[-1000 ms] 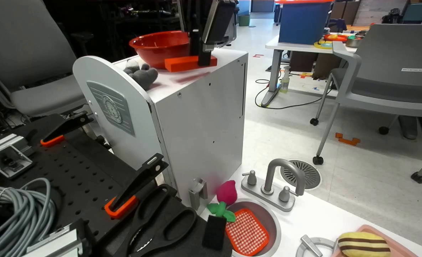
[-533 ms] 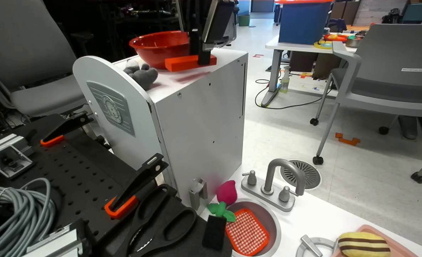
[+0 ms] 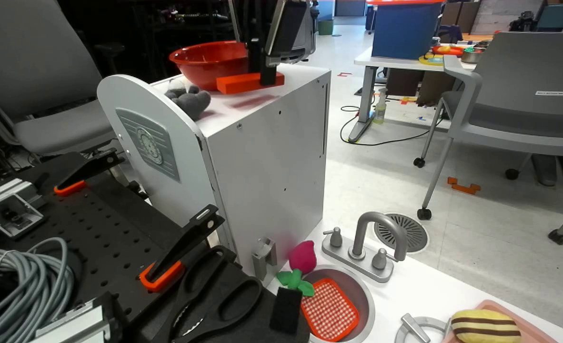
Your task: Take the block out of the red bowl on top of the cabinet
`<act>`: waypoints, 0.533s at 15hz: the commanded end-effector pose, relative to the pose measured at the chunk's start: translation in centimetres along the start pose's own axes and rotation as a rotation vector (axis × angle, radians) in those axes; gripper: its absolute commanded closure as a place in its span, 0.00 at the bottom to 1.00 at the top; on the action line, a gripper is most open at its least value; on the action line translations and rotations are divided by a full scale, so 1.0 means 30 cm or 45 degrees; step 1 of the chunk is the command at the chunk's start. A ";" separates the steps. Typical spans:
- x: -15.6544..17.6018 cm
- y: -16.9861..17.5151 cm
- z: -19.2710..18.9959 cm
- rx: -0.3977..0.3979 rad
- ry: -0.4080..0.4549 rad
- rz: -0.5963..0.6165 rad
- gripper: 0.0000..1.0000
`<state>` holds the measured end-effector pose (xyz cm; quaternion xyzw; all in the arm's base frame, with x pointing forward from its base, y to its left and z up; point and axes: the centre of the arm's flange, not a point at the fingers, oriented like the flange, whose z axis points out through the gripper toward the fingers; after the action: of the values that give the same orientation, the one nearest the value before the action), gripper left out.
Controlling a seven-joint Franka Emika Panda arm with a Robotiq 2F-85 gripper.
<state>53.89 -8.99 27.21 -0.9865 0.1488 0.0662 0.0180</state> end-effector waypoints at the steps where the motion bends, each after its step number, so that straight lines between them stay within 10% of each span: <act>1: 0.011 -0.019 -0.008 -0.019 0.018 -0.012 0.56; 8: 0.006 -0.016 -0.011 -0.017 0.023 -0.010 0.01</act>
<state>53.93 -8.83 27.21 -0.9868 0.1470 0.0660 0.0179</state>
